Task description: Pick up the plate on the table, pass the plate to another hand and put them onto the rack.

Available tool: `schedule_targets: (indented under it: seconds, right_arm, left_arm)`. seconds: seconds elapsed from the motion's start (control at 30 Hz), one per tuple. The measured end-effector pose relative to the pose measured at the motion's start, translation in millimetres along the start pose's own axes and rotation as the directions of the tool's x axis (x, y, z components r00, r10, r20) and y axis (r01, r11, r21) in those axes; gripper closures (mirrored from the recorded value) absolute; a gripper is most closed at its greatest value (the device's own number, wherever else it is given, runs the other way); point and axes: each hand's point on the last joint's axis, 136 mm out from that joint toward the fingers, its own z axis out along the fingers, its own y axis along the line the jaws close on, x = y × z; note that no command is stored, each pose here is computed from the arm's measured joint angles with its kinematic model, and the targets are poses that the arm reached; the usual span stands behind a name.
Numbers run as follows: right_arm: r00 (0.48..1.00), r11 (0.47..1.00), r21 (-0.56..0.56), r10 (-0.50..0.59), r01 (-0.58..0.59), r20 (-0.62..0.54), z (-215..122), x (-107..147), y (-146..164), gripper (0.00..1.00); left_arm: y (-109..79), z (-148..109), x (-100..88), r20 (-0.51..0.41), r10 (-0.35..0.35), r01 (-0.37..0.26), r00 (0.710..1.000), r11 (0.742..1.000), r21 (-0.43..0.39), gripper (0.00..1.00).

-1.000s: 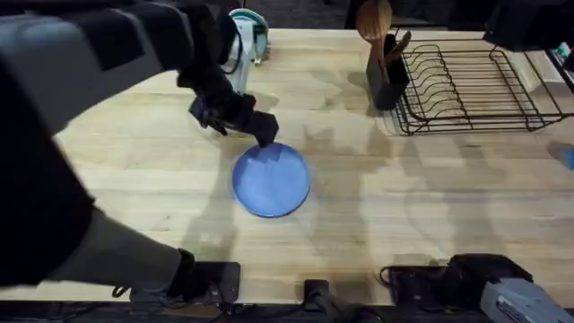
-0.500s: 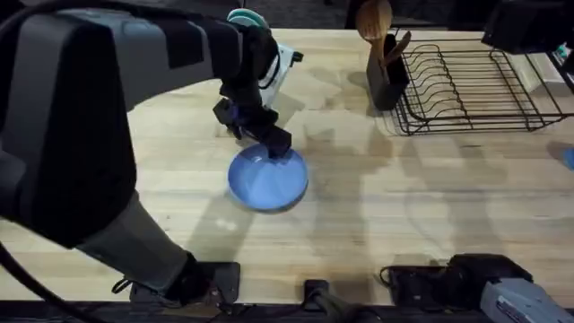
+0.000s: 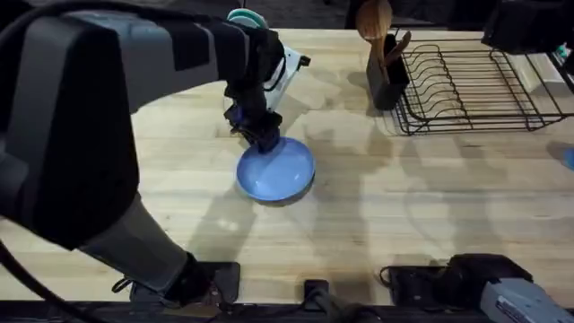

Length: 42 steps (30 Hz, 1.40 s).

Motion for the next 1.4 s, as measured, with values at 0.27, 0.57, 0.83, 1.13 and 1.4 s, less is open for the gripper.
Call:
schedule_targets:
  seconds: [0.27, 0.57, 0.83, 1.13, 1.4]
  right_arm:
    - [0.998, 1.000, -0.002, 0.003, -0.003, -0.058, 19, 8, 0, 0.009]
    - [0.992, 0.996, 0.005, 0.094, -0.094, -0.088, 28, 14, 0, 0.009]
    - [0.976, 0.978, -0.068, 0.189, -0.197, -0.109, 31, 14, 15, 0.009]
    - [0.918, 0.891, -0.267, 0.300, -0.366, -0.259, 45, 25, 57, 0.009]
    - [0.841, 0.813, -0.325, 0.326, -0.483, -0.431, 46, 48, 87, 0.009]
  left_arm:
    - [24.4, -85, -63.4, 0.154, -0.021, 0.028, 0.988, 0.999, -0.038, 0.958]
    - [43.7, -131, -83.8, 0.289, -0.113, 0.090, 0.950, 0.992, 0.093, 0.958]
    - [45.8, -160, -90.5, 0.379, -0.251, 0.087, 0.891, 0.912, 0.401, 0.958]
    - [41.8, -167, -91.9, 0.391, -0.272, 0.067, 0.879, 0.884, 0.463, 0.959]
    - [38.6, -169, -92.9, 0.393, -0.277, 0.060, 0.877, 0.874, 0.483, 0.959]
